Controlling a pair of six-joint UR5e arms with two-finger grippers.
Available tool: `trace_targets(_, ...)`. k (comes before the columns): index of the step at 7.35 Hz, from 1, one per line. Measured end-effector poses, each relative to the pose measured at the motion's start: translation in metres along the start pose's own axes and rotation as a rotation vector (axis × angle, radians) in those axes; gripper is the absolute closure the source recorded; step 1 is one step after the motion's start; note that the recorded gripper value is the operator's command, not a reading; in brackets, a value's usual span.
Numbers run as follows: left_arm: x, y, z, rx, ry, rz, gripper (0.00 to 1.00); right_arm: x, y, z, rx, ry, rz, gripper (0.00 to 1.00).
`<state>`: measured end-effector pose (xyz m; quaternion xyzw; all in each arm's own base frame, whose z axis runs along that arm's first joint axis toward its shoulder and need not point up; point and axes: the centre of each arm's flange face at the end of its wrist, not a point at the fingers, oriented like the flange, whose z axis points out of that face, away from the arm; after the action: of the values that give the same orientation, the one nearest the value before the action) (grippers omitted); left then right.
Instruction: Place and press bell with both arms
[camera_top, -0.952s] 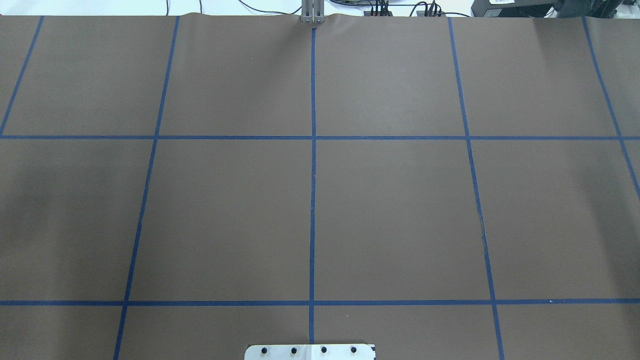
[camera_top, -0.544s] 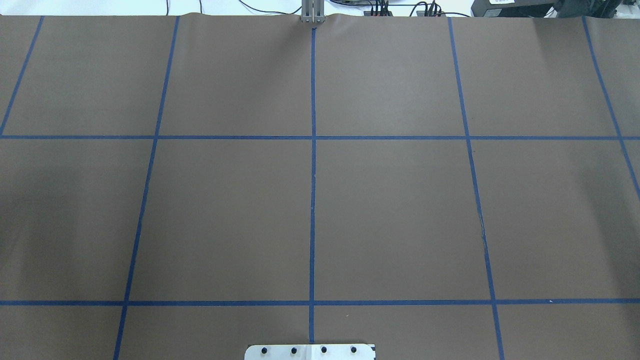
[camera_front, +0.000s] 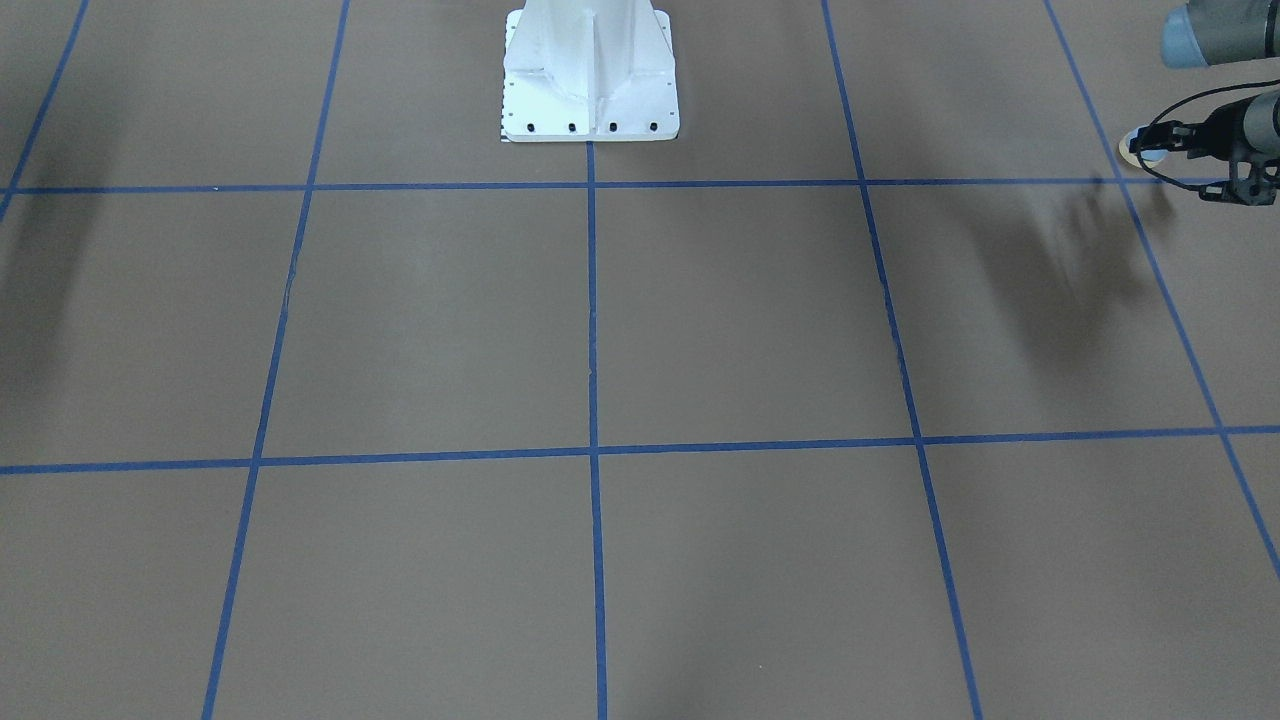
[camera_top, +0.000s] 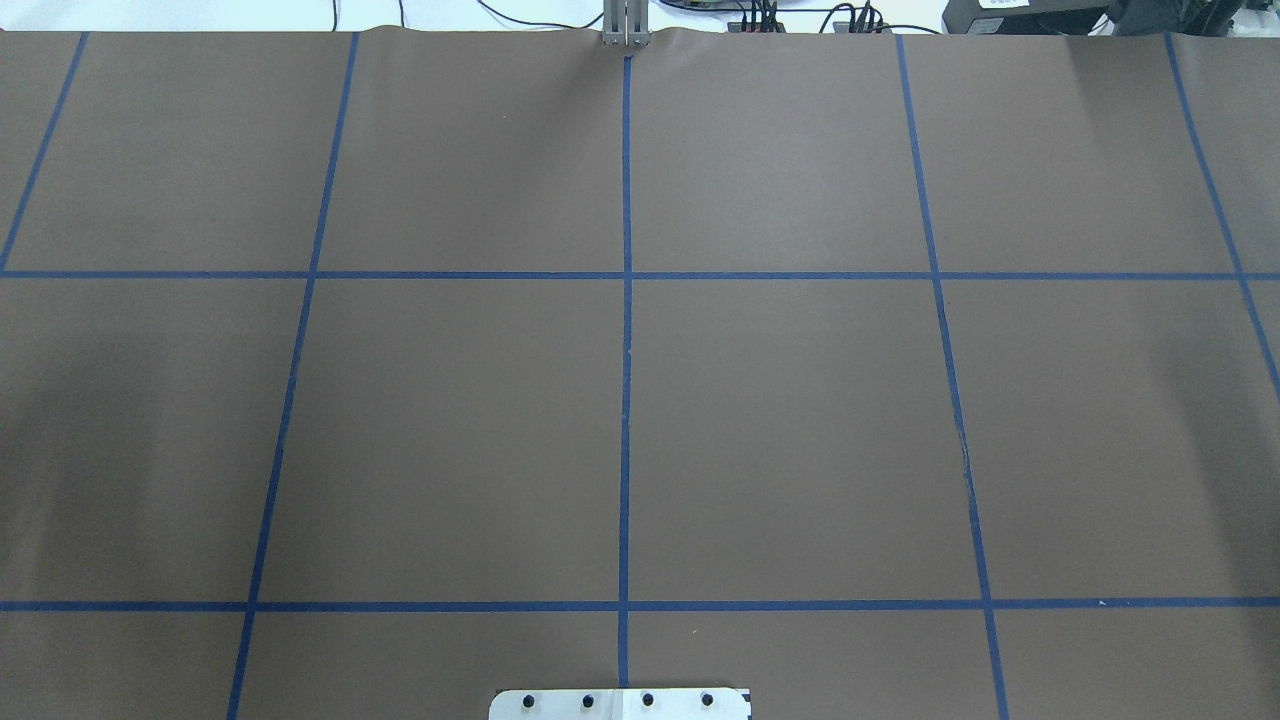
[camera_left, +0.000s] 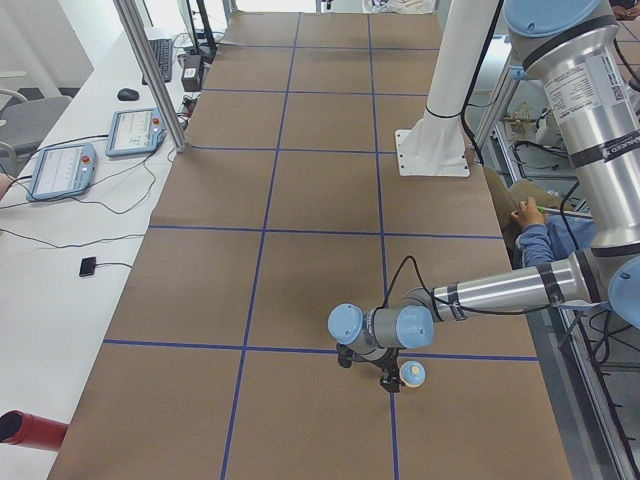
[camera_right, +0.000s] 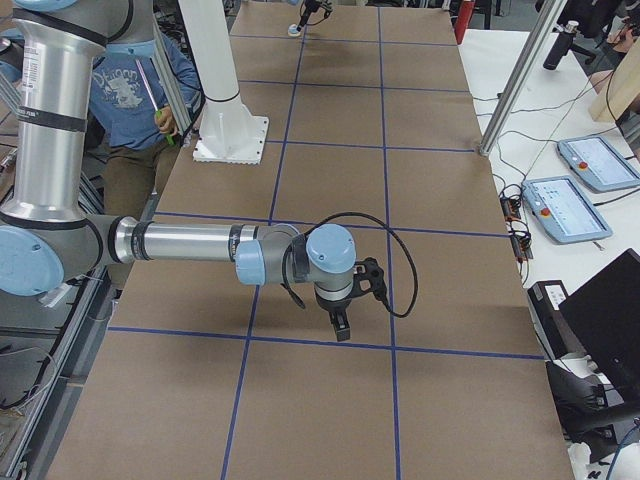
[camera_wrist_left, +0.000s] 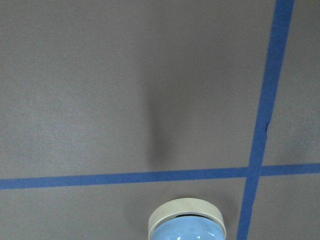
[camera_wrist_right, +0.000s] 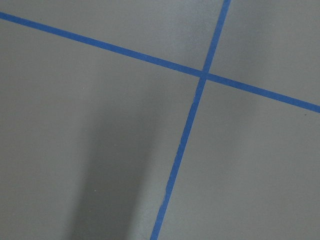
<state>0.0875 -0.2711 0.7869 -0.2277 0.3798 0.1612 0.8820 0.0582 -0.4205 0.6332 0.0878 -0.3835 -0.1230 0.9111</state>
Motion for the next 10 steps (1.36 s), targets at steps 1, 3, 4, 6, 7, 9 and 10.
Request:
trace_targets(1,0.006,-0.001,0.01,-0.034,-0.011,0.0,0.01,0.0,0.0,0.0,-0.001,0.0,-0.001,0.0)
trace_targets(3,0.011,-0.002,0.023,-0.074,-0.028,-0.009,0.01,0.0,-0.001,0.001,-0.002,0.002,-0.005,0.0)
trace_targets(4,0.01,-0.002,0.025,-0.081,-0.031,-0.012,0.01,0.0,-0.001,0.001,-0.003,0.002,-0.006,0.0)
trace_targets(6,0.007,-0.001,0.028,-0.087,-0.042,-0.017,0.01,0.001,0.0,0.003,-0.007,0.0,-0.001,0.0)
trace_targets(7,0.004,-0.001,0.028,-0.087,-0.064,-0.018,0.01,0.001,0.0,0.004,-0.009,-0.001,0.002,0.0)
trace_targets(9,-0.001,-0.003,0.029,-0.085,-0.105,-0.02,0.01,0.002,0.001,0.005,-0.012,-0.003,0.007,0.0)
trace_targets(10,-0.001,-0.004,0.029,-0.083,-0.107,-0.021,0.01,0.003,0.001,0.006,-0.013,-0.003,0.008,0.0)
